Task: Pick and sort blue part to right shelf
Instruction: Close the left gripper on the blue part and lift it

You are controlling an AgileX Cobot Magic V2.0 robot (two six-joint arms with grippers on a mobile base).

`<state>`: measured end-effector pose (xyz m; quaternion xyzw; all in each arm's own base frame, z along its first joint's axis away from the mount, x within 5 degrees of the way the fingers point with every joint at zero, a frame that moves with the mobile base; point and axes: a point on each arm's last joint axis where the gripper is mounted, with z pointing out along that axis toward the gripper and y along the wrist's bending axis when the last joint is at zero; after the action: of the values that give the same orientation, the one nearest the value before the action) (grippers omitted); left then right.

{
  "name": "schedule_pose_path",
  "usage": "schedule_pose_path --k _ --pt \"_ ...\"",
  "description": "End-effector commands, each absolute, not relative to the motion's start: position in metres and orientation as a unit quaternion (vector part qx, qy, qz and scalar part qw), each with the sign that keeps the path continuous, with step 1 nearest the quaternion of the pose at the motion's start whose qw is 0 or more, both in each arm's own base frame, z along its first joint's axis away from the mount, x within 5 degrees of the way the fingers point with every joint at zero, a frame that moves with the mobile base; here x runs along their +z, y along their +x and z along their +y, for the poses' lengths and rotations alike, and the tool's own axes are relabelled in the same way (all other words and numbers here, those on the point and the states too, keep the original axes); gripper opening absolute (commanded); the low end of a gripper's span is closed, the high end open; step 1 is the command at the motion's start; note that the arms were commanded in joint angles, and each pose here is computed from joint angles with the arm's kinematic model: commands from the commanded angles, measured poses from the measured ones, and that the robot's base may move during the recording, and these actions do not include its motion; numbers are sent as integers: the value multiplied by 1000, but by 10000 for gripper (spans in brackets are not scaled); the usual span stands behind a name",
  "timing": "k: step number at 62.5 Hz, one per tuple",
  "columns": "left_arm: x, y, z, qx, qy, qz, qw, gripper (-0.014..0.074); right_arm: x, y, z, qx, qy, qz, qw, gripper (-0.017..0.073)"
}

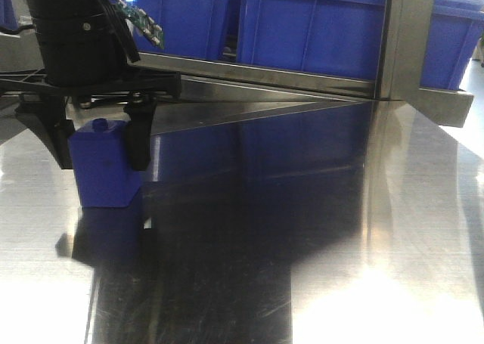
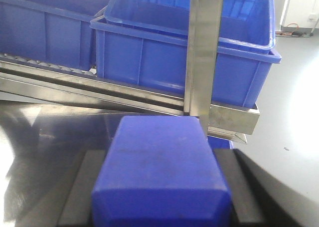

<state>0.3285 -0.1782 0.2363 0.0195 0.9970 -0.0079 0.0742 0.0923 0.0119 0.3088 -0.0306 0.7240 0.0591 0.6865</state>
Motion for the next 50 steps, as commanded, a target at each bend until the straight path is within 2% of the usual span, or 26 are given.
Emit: schedule_pose_path --k 1,23,36,50 --pt "263 326 -179 -29 18 993 110 415 326 91 12 58 -34 683 728 367" --pt "264 324 -181 -31 21 993 110 333 326 91 12 58 -34 683 728 367" --pt "280 316 -182 -43 28 990 129 333 326 91 12 58 -34 683 728 367" --pt "308 295 -180 -85 138 974 156 333 326 91 12 58 -34 683 728 367"
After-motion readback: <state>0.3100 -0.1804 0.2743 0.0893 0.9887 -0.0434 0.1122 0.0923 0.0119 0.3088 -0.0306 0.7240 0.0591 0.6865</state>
